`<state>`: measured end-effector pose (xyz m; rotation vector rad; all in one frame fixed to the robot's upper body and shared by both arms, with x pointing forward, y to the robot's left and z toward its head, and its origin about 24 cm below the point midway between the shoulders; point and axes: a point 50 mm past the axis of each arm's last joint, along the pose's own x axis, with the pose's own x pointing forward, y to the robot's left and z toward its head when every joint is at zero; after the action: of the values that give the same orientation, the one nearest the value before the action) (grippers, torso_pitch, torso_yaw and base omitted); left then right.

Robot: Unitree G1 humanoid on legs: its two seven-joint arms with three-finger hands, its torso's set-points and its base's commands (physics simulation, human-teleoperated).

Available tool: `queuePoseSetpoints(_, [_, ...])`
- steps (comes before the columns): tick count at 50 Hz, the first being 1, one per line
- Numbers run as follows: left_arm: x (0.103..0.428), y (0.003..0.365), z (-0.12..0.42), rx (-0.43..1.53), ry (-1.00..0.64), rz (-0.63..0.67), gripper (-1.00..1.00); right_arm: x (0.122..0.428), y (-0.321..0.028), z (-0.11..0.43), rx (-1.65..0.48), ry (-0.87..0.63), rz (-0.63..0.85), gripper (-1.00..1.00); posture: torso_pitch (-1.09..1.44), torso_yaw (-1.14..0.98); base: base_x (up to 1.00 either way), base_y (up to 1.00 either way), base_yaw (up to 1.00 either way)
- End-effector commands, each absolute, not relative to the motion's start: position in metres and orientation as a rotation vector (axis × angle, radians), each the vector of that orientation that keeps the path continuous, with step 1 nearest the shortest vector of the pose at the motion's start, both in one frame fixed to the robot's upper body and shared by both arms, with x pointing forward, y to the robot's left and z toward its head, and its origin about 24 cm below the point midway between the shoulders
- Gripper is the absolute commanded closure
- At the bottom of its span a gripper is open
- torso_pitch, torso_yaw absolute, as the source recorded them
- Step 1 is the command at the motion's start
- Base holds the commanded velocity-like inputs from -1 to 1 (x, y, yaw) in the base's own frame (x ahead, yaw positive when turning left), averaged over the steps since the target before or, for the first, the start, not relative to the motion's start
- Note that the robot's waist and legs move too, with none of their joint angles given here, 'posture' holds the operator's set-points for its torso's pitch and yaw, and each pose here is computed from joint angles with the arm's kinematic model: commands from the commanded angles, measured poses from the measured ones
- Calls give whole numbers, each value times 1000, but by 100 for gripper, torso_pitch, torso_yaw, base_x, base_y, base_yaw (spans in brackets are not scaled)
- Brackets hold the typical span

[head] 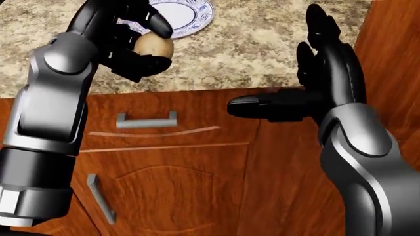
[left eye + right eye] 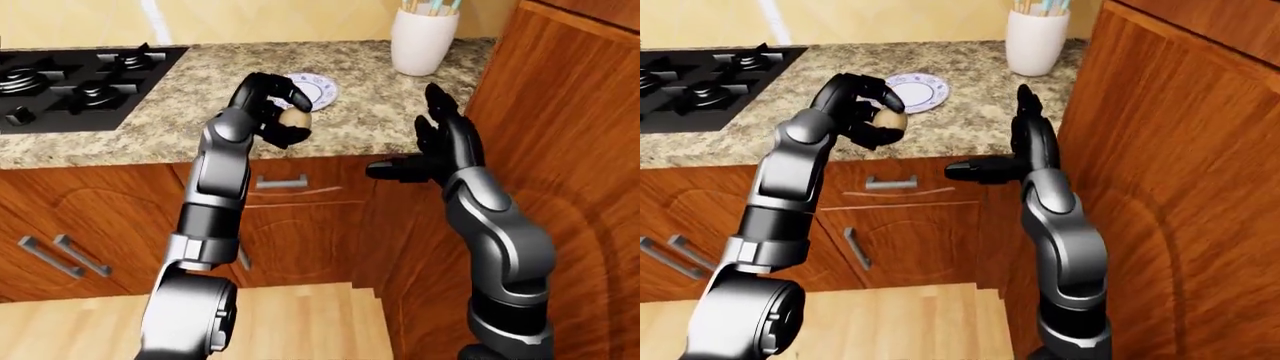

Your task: Place the potato on the rack of the oven.

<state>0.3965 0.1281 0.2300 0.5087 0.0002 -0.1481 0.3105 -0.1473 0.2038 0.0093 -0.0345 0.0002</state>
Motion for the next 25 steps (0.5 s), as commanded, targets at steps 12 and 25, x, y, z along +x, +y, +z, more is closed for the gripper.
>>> queuePoseSetpoints(12, [393,129,265,512,-136,-107,42,307,-142,228,3,-146,26,-100,0,0,0,0,82])
queuePoseSetpoints(25, [393,128,264,510,-135,-109,42,306,-142,227,1,-145,25,-100,0,0,0,0,100])
